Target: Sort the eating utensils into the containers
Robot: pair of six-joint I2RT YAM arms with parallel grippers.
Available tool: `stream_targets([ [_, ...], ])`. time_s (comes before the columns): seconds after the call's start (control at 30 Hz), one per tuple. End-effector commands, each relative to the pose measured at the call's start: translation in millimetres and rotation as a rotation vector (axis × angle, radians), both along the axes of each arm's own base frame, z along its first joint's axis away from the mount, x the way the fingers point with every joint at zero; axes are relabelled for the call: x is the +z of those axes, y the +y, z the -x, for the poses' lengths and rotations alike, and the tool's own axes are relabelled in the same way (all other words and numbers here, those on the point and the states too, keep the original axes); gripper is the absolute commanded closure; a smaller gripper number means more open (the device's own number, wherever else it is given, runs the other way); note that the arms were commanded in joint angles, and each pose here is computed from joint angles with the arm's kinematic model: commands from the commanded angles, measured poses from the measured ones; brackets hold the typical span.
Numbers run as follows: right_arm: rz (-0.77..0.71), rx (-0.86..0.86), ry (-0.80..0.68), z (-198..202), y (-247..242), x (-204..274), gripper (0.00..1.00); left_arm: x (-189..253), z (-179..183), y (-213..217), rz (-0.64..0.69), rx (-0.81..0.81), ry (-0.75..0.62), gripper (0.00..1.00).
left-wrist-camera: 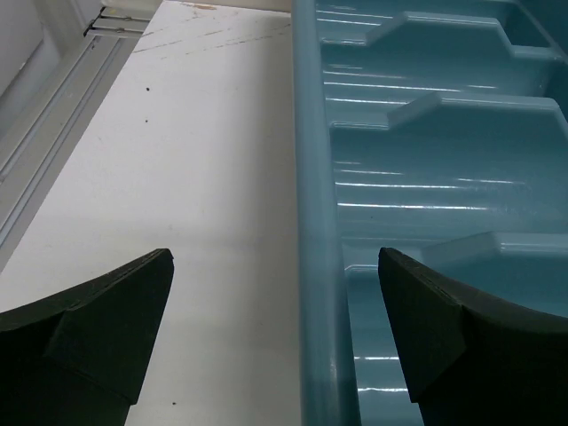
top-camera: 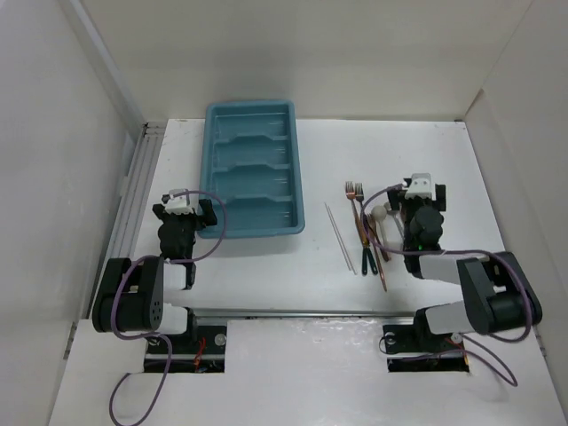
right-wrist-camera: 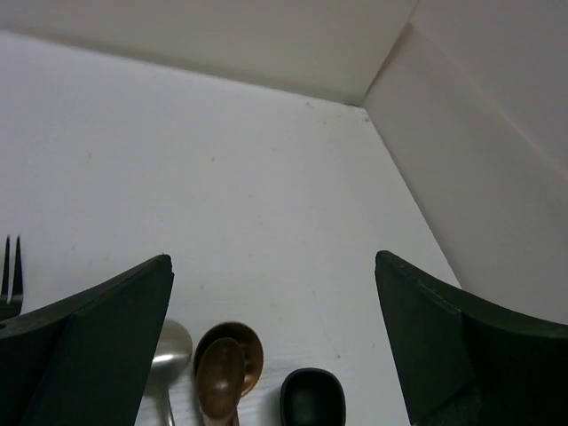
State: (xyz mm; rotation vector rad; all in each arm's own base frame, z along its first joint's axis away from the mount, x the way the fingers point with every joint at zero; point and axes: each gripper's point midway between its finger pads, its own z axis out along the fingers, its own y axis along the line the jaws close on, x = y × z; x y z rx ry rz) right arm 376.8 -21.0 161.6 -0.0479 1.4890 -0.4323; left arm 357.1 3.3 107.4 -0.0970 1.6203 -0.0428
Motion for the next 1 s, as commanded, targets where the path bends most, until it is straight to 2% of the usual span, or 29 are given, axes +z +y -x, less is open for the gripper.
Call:
stream_targets([
  [0.0,0.133,0.145,0.012,-16.8,37.0,61.8,0.00,50.6,-7.3,-3.9,0.003,-0.018,-0.192,0.00],
  [0.03,0.170,0.184,0.027,-22.3,47.6,83.8,0.00,50.6,-7.3,-3.9,0.003,-0.018,-0.192,0.00],
  [0.07,0.209,0.228,0.021,-29.8,65.7,127.9,0.00,49.4,-9.9,-8.1,-0.020,-0.046,-0.179,0.00],
  [0.1,0.262,0.248,-0.013,-27.2,72.7,161.6,0.00,62.9,-8.4,-16.2,-0.060,-0.099,-0.226,0.00],
  [0.13,0.441,0.244,-0.013,-27.1,76.4,190.0,0.00,63.9,1.3,-31.8,-0.109,-0.195,-0.243,0.00],
  [0.17,0.527,0.152,0.000,-22.3,66.3,218.1,0.00,74.9,9.7,-55.1,-0.139,-0.350,-0.274,0.00],
  [0.2,0.593,0.093,-0.030,-15.8,73.1,268.6,0.00,82.3,9.1,-61.4,-0.278,-0.416,-0.256,0.00],
  [0.23,0.658,-0.001,0.012,-20.3,67.2,278.7,0.00,128.2,11.8,-79.5,-0.413,-0.516,-0.254,0.00],
  [0.27,0.745,-0.113,0.056,-19.0,51.9,296.6,0.00,155.9,17.1,-92.6,-0.509,-0.559,-0.307,0.00],
  [0.3,0.650,-0.324,0.083,-0.1,19.4,331.4,0.00,185.4,16.1,-86.9,-0.566,-0.489,-0.352,0.00],
  [0.33,0.587,-0.410,0.123,-8.8,14.5,327.4,0.00,213.1,16.1,-80.4,-0.588,-0.416,-0.400,0.00],
  [0.37,0.421,-0.502,0.097,-4.7,1.8,330.7,0.00,255.7,16.3,-76.9,-0.557,-0.347,-0.459,0.00],
  [0.4,0.331,-0.569,0.111,1.4,-4.7,331.9,0.00,269.2,5.3,-51.6,-0.478,-0.187,-0.415,0.00],
  [0.43,0.440,-0.431,0.293,-1.2,0.5,328.6,0.00,280.9,-1.6,-42.1,-0.383,-0.113,-0.381,0.00],
  [0.47,0.257,-0.212,0.326,-28.7,26.9,299.6,0.00,290.8,-16.8,-37.6,-0.302,-0.076,-0.266,0.00],
  [0.5,0.165,-0.031,0.402,-36.3,40.3,282.0,0.05,286.9,-23.9,-37.9,-0.204,-0.064,-0.181,0.00],
  [0.53,0.054,0.148,0.548,-40.0,47.8,235.3,0.12,280.1,-27.6,-50.1,-0.192,-0.123,-0.109,0.00],
  [0.57,-0.018,0.155,0.621,-36.7,45.8,204.3,0.13,252.5,-28.3,-56.5,-0.192,-0.168,0.025,0.00],
  [0.6,-0.127,0.105,0.683,-32.0,42.6,170.5,0.13,253.2,-24.5,-67.1,-0.168,-0.202,0.039,0.00],
  [0.63,-0.182,0.108,0.776,-26.4,43.1,131.4,0.13,244.6,-18.9,-67.4,-0.083,-0.183,0.066,0.00],
  [0.67,-0.253,0.065,0.933,-7.8,26.6,70.3,0.04,236.5,-13.3,-73.3,-0.045,-0.193,0.088,0.00],
  [0.7,-0.347,0.081,1.005,0.7,29.5,42.0,0.01,219.6,-3.4,-79.4,-0.012,-0.212,0.136,0.00],
  [0.77,-0.392,-0.030,1.109,21.8,0.2,-7.3,0.00,204.1,2.0,-79.1,0.000,-0.209,0.183,0.01],
  [0.87,-0.384,-0.161,1.159,31.3,-29.5,-29.4,0.25,192.1,6.4,-76.5,0.003,-0.186,0.217,0.04],
  [0.9,-0.402,-0.188,1.157,33.8,-40.0,-32.6,0.40,185.7,6.6,-74.5,0.000,-0.175,0.230,0.04],
  [0.97,-0.417,-0.233,1.197,39.2,-52.5,-47.7,0.43,187.3,8.6,-72.1,0.001,-0.165,0.205,0.04],
])
